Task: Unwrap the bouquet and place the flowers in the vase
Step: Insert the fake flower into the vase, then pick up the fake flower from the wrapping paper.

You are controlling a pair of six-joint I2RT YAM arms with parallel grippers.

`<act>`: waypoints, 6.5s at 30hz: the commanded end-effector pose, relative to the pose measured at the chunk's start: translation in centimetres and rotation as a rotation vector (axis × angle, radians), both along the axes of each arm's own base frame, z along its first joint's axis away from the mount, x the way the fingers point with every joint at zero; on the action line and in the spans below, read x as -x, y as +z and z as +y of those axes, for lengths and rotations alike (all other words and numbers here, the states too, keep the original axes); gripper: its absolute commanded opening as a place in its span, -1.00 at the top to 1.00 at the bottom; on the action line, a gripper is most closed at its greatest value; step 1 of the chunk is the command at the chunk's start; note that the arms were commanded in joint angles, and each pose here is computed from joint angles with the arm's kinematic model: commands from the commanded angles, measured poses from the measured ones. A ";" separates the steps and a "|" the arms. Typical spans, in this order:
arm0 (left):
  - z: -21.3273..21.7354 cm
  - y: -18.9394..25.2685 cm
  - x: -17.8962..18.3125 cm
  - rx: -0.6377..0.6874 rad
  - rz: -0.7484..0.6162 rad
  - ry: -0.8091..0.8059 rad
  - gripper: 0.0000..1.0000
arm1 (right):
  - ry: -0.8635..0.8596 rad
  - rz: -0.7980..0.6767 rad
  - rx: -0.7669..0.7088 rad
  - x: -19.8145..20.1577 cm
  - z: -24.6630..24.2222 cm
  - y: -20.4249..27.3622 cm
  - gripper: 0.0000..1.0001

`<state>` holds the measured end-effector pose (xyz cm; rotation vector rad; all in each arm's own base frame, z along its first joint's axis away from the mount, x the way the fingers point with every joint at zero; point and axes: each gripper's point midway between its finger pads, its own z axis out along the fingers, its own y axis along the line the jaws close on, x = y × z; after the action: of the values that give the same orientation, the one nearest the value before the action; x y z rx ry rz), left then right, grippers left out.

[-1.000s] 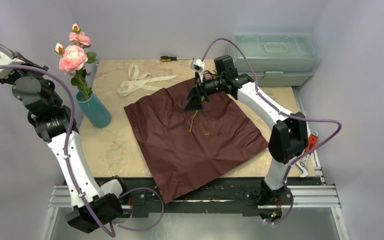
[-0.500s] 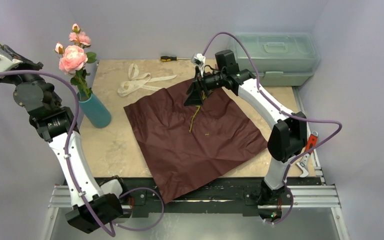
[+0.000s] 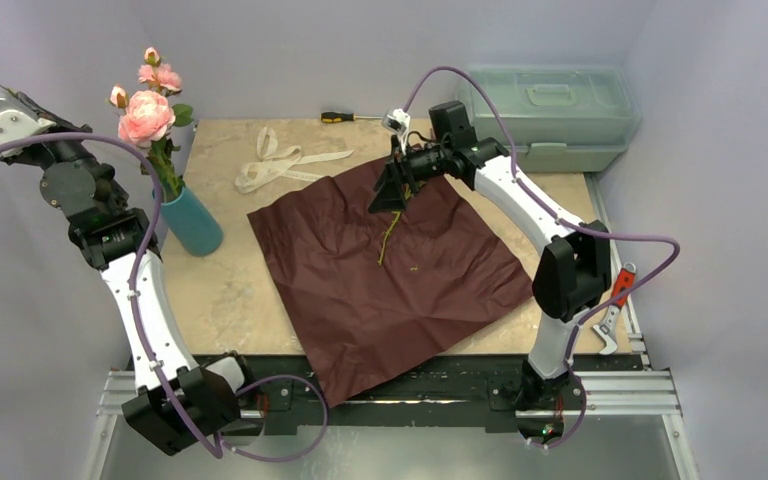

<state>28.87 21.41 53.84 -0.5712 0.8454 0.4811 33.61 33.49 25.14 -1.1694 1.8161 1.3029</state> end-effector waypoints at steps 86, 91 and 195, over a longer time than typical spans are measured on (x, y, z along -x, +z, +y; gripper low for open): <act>-5.3 -21.3 -1.8 0.305 0.882 -0.341 -0.41 | -0.013 -0.008 0.002 -1.3 -1.2 0.6 -0.77; -7.5 -23.3 1.4 0.332 1.047 -0.392 -0.52 | -0.023 -0.010 0.010 -1.2 -1.5 0.4 -0.78; -46.5 -10.3 -3.5 -0.057 0.470 -2.291 -0.24 | -0.250 -0.170 -0.613 0.8 -3.2 17.5 1.00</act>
<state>35.12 -23.49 39.27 0.6141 1.5306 -1.4679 35.82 30.34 41.00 -0.5467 1.3434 1.3411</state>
